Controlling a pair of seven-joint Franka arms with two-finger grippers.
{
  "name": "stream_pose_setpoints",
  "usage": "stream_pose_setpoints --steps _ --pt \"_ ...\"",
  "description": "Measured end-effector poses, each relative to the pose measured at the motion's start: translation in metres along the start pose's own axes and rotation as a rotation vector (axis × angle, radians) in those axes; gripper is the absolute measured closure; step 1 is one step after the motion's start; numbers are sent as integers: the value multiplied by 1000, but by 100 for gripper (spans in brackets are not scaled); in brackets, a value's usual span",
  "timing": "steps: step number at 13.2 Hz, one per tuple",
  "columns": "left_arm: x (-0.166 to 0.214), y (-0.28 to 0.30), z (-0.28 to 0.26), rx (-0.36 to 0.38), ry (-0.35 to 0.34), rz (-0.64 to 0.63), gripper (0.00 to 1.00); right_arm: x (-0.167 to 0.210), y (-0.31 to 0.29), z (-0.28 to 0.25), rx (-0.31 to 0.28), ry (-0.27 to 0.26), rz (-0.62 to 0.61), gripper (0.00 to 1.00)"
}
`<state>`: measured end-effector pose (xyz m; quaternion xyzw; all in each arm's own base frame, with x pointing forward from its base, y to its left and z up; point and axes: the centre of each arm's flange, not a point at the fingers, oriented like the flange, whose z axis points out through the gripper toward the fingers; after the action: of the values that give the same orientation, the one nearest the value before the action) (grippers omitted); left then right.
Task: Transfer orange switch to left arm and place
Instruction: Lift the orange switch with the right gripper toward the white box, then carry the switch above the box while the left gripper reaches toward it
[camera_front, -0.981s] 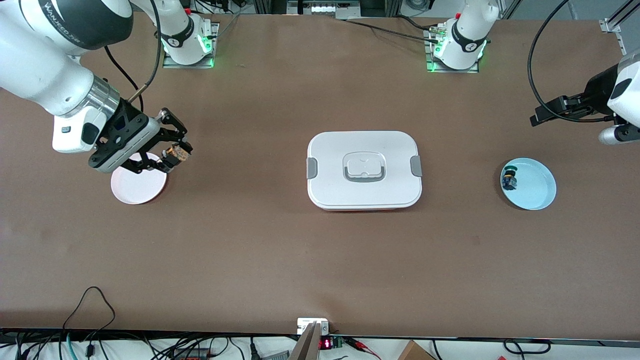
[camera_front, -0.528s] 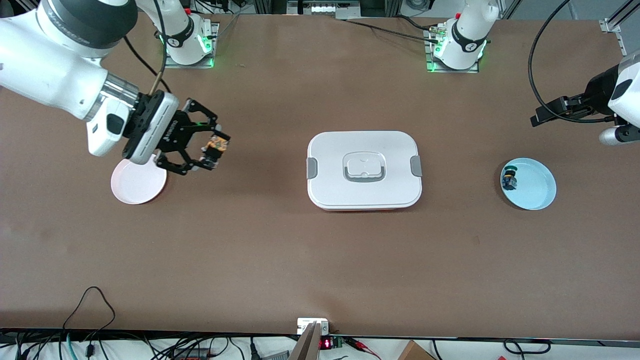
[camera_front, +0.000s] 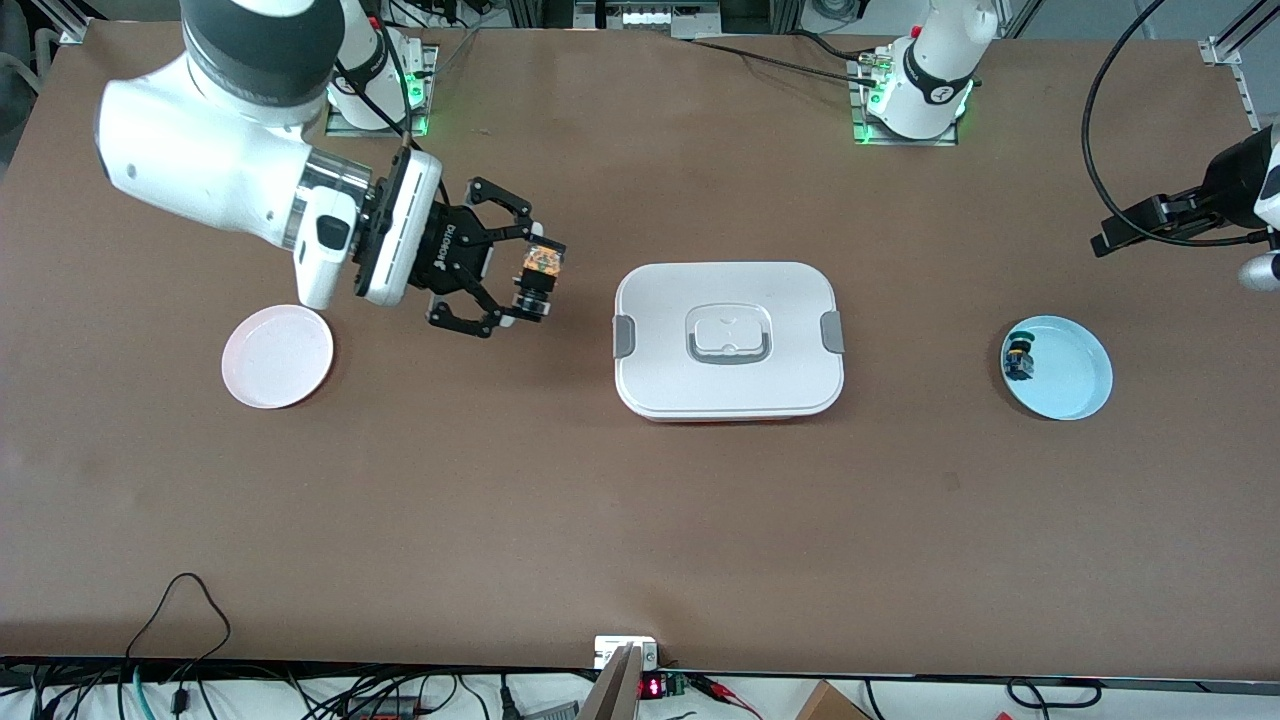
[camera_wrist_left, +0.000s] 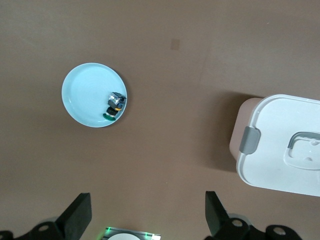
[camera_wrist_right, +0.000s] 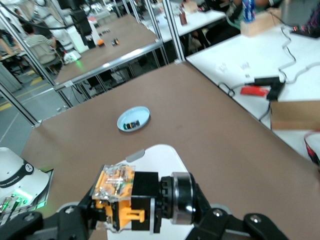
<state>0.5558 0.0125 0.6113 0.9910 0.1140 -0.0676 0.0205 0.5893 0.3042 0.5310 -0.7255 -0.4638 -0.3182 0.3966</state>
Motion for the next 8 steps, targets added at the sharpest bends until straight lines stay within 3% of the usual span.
stream_pose_setpoints --steps 4,6,8 --pt "-14 22 -8 28 -43 42 0 -14 7 39 60 160 -107 27" --pt "-21 26 -15 33 -61 49 0 -9 -7 69 59 231 -113 27" --pt "-25 26 -17 -35 -99 52 0 1 -25 100 67 277 -96 27"
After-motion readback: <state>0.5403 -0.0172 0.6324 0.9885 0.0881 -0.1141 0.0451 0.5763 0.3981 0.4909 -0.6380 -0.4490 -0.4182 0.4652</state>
